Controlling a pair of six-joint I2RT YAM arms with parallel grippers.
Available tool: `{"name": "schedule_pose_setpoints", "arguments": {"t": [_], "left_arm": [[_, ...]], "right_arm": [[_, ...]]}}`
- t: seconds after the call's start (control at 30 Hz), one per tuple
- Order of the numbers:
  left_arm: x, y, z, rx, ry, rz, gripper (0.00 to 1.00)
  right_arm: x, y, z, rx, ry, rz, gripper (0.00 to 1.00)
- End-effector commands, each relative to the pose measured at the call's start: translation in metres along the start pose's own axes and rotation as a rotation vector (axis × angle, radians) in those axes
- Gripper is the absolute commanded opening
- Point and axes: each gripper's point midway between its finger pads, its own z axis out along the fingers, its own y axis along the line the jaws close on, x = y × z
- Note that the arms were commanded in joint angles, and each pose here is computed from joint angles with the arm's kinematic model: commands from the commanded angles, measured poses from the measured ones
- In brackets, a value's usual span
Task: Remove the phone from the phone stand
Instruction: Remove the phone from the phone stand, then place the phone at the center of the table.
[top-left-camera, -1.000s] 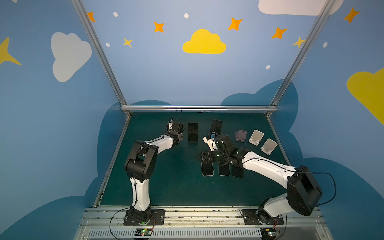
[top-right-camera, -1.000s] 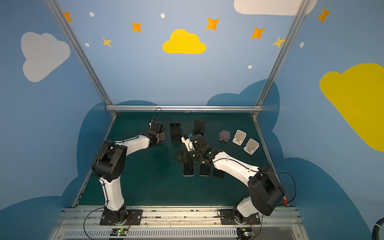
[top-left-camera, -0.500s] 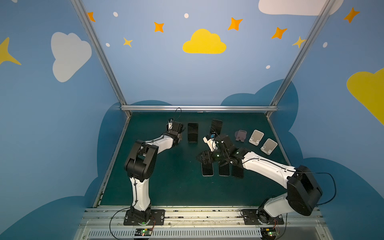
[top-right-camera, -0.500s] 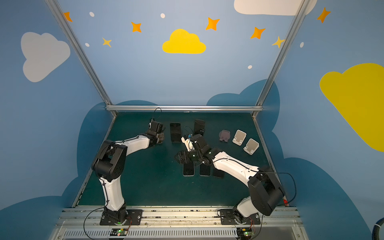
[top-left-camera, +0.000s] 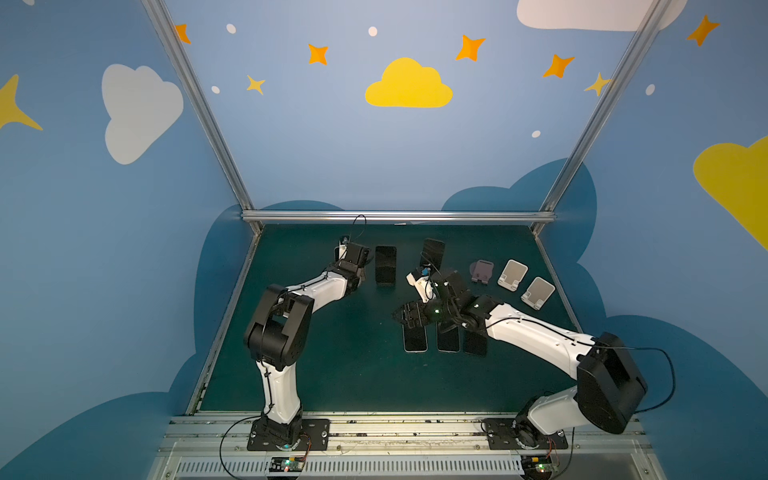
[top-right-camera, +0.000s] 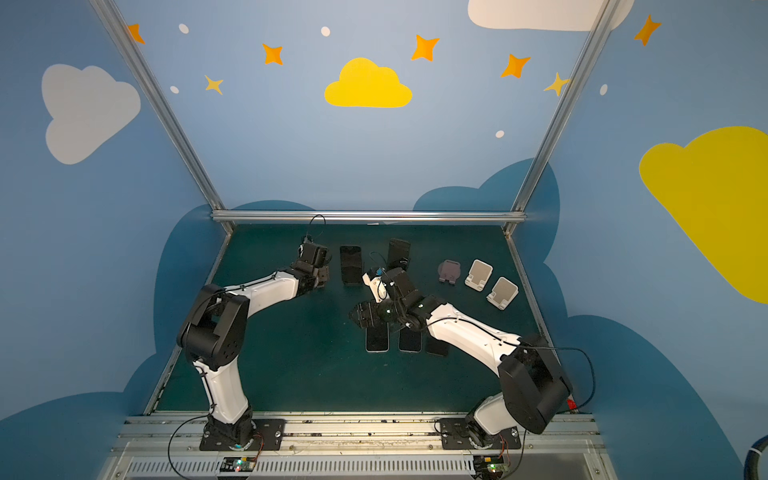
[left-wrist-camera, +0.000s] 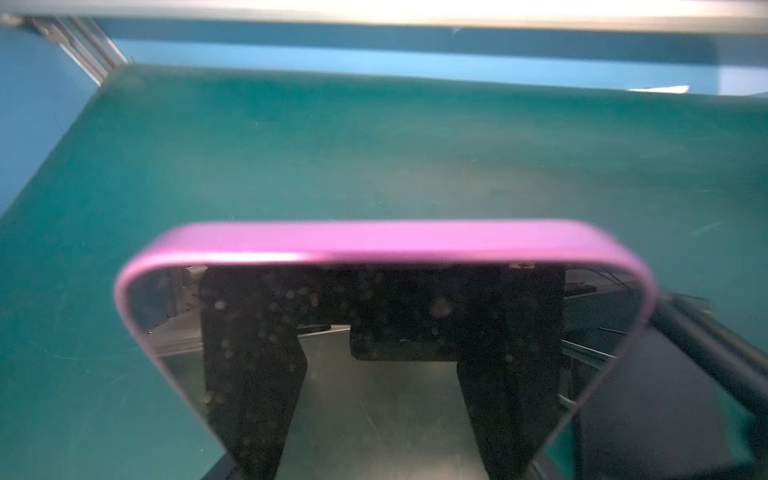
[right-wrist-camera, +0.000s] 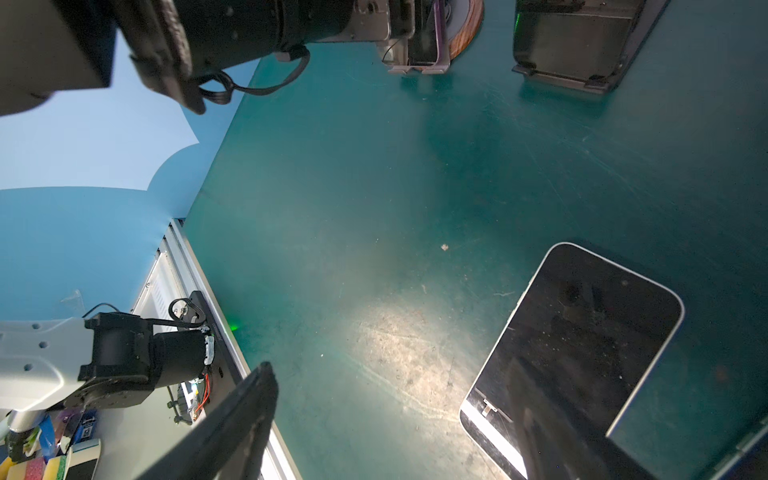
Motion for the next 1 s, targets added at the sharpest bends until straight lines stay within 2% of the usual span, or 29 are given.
{"name": "schedule_pose_setpoints", "arguments": {"t": [0.0, 0.53, 0.73, 0.97], "left_arm": [[-0.015, 0.005, -0.014, -0.019, -0.038, 0.007, 0.67], [-0.023, 0.009, -0.068, -0.001, -0.061, -0.018, 0.65], [0.001, -0.004, -0.095, 0.038, 0.008, 0.036, 0.65], [0.047, -0.035, -0.136, 0.141, 0.091, 0.111, 0.65]], "right_arm": [[-0.012, 0.008, -0.012, -0.008, -0.035, -0.021, 0.87], [-0.015, -0.006, -0.032, 0.055, -0.097, -0.012, 0.86], [-0.015, -0.035, -0.051, 0.112, -0.143, 0.118, 0.85], [-0.009, -0.054, -0.071, 0.144, -0.189, 0.187, 0.85]]}}
